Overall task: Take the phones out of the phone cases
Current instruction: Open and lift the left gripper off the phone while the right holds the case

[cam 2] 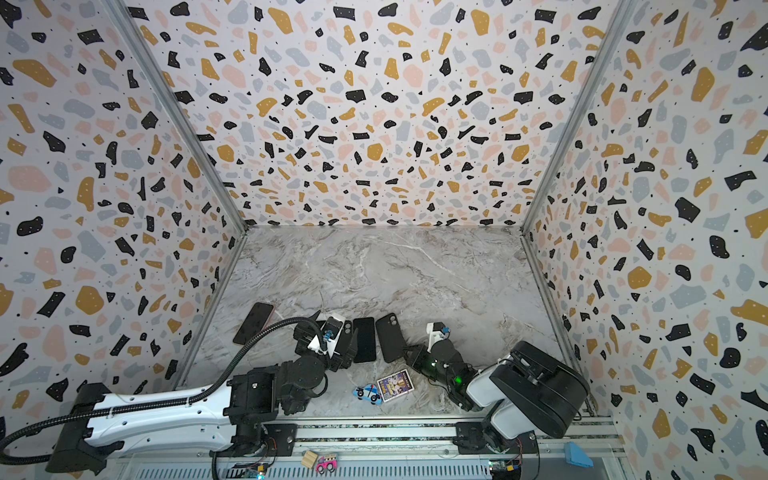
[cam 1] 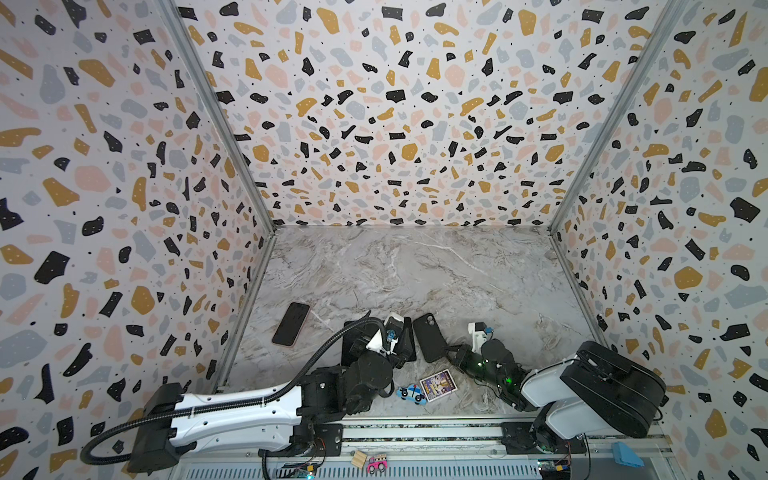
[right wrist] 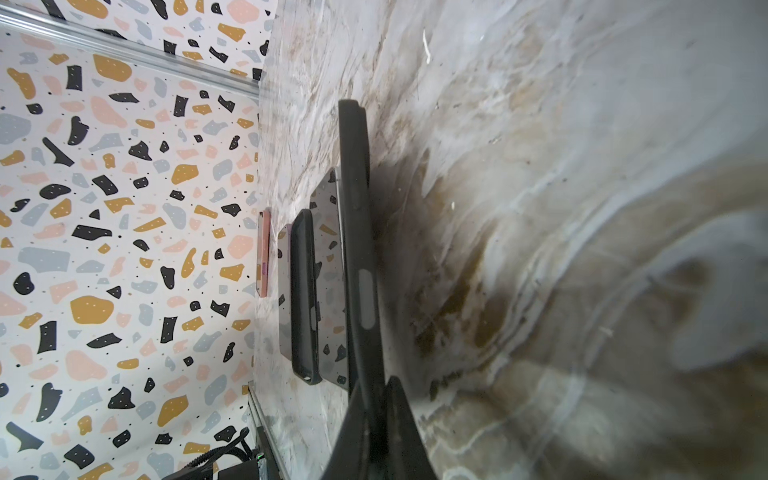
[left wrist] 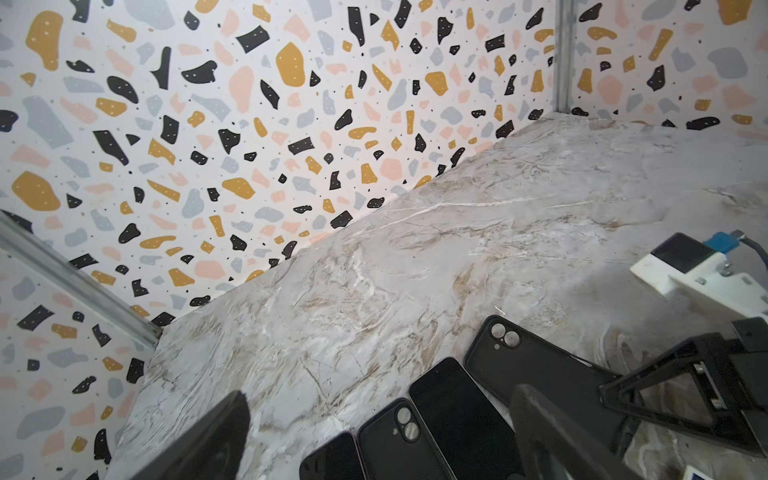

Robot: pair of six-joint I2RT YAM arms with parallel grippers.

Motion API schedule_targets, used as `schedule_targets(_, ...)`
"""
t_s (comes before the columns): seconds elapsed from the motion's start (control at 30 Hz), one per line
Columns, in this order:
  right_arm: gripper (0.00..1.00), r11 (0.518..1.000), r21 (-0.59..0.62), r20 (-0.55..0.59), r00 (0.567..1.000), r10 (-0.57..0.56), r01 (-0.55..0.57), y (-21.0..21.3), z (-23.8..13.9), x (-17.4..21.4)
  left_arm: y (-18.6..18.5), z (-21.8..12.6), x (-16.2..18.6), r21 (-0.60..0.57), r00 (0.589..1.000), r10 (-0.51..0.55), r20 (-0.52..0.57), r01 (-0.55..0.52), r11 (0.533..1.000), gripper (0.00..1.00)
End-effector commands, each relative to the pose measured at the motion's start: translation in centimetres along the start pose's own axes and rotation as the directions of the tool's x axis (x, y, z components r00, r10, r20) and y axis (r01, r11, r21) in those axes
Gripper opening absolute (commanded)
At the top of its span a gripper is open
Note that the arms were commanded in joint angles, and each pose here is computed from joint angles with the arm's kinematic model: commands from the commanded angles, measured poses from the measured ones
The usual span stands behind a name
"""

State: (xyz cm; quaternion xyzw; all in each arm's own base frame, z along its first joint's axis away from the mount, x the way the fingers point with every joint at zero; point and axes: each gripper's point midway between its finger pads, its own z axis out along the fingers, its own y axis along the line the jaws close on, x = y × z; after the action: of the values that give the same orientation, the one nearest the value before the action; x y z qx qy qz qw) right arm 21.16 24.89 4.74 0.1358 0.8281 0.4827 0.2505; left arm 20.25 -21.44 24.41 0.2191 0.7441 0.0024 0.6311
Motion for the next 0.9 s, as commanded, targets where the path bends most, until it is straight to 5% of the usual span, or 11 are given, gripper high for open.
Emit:
schedule_targets(0.0, 0.0, 0.999, -0.041, 0.025, 1.0, -0.006, 0.007, 1.6, 0.7, -0.3, 2.1, -0.5, -1.3, -0.067, 0.995, -0.099, 0.007, 0.099, 0.993, 1.0)
schedule_targets(0.87, 0.0, 0.997, 0.04, 0.094, 0.993, 0.066, -0.07, 1.2, 1.8, 3.6, 3.8, -1.3, -2.7, -0.092, 0.989, -0.144, 0.019, 0.146, 0.985, 1.0)
